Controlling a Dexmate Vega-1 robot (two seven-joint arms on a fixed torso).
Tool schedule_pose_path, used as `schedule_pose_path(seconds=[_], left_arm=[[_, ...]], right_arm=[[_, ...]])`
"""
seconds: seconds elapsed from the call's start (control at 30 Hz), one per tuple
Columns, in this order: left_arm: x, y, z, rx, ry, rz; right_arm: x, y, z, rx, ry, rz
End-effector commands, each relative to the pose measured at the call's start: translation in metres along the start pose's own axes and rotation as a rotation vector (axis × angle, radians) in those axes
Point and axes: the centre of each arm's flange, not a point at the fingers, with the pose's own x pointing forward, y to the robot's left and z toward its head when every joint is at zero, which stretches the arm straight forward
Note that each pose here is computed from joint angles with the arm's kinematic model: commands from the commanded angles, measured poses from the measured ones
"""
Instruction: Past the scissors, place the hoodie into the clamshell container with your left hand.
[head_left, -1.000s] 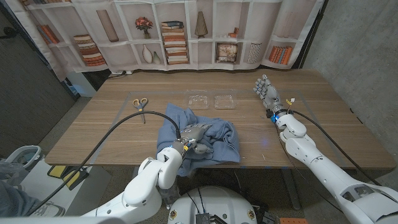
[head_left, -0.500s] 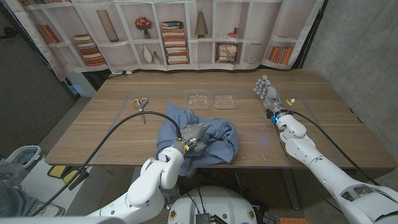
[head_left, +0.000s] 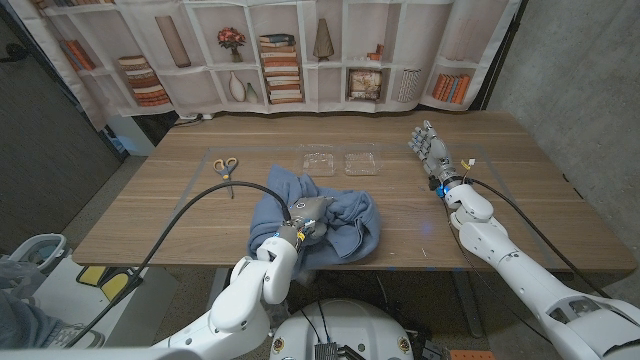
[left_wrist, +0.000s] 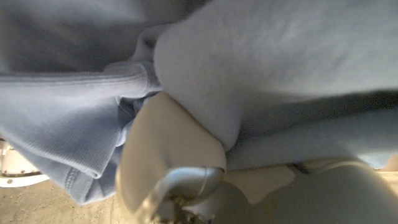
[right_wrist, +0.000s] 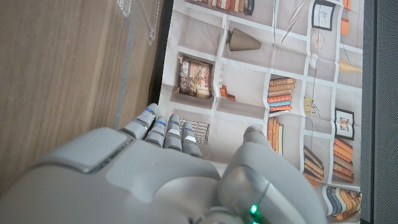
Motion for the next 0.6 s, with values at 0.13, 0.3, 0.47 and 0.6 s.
schedule_pose_path(seconds=[0.13, 0.3, 0.47, 0.6], left_arm=[[0.0083, -0.0072, -0.0071, -0.088, 0.040, 0.072], [0.0083, -0.0069, -0.0090, -0.132, 0.054, 0.105], [0.0064, -0.0062, -0.0121, -0.204, 0.055, 0.156], [0.0059, -0.0047, -0.0128, -0.223, 0.057, 0.153]], right_arm=[[-0.0026, 0.0003, 0.0044, -0.009, -0.001, 0.000], [-0.0039, 0.0008, 0.0050, -0.009, -0.002, 0.001], [-0.0054, 0.0009, 0.0049, -0.006, -0.002, -0.001], [-0.0067, 0.0012, 0.0050, -0.006, -0.004, -0.001]])
